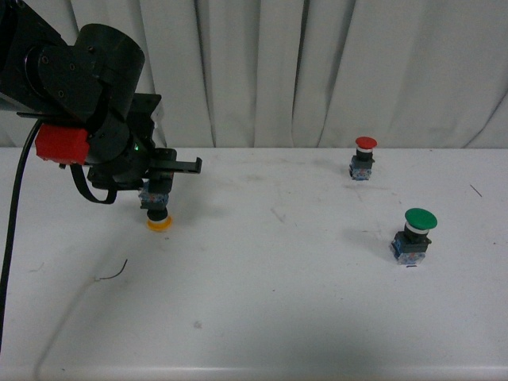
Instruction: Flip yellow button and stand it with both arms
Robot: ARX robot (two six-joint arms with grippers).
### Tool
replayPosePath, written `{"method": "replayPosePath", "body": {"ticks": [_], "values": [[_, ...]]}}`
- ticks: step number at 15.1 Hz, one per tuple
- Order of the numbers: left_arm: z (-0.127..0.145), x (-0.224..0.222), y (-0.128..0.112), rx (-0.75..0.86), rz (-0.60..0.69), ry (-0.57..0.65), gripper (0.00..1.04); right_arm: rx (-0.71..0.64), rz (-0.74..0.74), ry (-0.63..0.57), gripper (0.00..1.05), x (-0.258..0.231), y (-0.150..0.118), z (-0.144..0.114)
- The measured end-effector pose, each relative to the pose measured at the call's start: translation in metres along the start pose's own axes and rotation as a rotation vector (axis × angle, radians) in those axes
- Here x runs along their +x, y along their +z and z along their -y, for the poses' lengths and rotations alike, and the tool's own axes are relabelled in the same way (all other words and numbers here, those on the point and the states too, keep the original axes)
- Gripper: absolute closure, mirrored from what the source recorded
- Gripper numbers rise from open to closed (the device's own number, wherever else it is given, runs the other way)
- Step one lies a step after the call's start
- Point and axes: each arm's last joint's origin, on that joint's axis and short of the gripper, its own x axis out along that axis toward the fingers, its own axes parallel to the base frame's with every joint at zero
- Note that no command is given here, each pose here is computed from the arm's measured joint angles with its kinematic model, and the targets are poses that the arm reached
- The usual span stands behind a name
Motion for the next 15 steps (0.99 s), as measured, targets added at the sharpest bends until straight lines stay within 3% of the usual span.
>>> {"method": "replayPosePath", "body": {"ticks": [2, 5, 8, 10, 13, 15], "values": [[0.003, -0.019, 0.001, 0.005, 0.032, -0.013, 0.74, 0.000, 0.000, 0.000, 0.06, 0.000, 0.000, 0.000], [0.015, -0.079, 0.013, 0.016, 0.188, -0.069, 0.74, 0.000, 0.000, 0.000, 0.06, 0.000, 0.000, 0.000], [0.027, -0.146, -0.002, 0.040, 0.320, -0.113, 0.74, 0.000, 0.000, 0.000, 0.06, 0.000, 0.000, 0.000], [0.024, -0.179, -0.011, 0.040, 0.386, -0.119, 0.74, 0.000, 0.000, 0.000, 0.06, 0.000, 0.000, 0.000], [0.019, -0.230, -0.006, 0.014, 0.530, -0.135, 0.74, 0.000, 0.000, 0.000, 0.06, 0.000, 0.000, 0.000], [0.019, -0.238, -0.004, 0.015, 0.558, -0.155, 0.74, 0.000, 0.000, 0.000, 0.06, 0.000, 0.000, 0.000]]}}
